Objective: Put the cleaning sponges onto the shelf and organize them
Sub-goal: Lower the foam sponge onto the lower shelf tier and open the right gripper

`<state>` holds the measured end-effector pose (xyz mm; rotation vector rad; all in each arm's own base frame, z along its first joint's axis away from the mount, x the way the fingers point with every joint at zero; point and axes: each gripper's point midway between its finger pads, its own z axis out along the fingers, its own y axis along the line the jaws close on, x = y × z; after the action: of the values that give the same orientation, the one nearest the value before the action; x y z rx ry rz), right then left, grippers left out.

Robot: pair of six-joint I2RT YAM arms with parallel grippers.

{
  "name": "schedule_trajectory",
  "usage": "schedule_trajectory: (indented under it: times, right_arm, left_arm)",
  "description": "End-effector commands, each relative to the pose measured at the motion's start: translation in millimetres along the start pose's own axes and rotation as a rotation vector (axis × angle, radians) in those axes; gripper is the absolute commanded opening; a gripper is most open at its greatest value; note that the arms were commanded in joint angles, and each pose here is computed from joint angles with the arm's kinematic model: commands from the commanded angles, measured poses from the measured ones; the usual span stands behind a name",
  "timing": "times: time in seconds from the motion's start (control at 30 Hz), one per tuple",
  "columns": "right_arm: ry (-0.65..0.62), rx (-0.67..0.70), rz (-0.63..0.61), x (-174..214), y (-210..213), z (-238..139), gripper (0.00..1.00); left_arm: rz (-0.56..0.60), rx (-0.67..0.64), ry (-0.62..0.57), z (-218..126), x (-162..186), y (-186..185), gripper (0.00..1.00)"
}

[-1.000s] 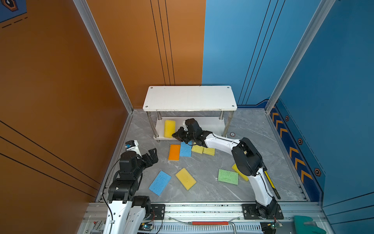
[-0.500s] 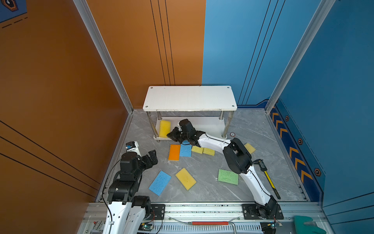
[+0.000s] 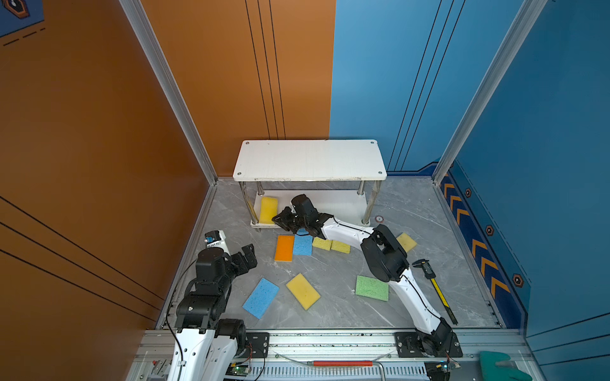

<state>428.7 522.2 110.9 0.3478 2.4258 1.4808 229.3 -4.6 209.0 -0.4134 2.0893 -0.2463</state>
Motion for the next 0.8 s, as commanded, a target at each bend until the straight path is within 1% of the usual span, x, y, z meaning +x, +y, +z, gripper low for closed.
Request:
schedule_trajectory:
  times: [0.0, 0.07, 0.17, 0.53, 0.63, 0.73, 0.77]
  right_arm:
    - [-0.017, 0.01, 0.006, -5, -3, 3, 0.24]
    - [-0.017, 0.002, 0.007, -5, -1, 4, 0.31]
    - [-0.018, 0.0, 0.005, -5, 0, 4, 0.37]
    - [-0.005, -0.013, -0.007, 3, 8, 1, 0.44]
    - [-0.016, -0.002, -0.04, 4, 11, -11, 0.46]
    - [-0.046, 0.01, -0.118, 3, 21, -35, 0.49]
    - [-0.05, 0.034, -0.145, 6, 16, -44, 0.49]
  left_arm:
    - [0.021, -0.016, -0.008, -4, -2, 2, 0.98]
    - [0.021, -0.017, -0.008, -4, -2, 2, 0.98]
    - [0.021, -0.018, -0.007, -4, -2, 2, 0.98]
    - [0.022, -0.014, -0.009, -5, -2, 2, 0.98]
    - [0.021, -0.015, -0.013, -5, -3, 2, 0.98]
    - [0.019, -0.014, -0.012, -5, -4, 2, 0.98]
    - [0.019, -0.006, -0.009, -5, -3, 0, 0.98]
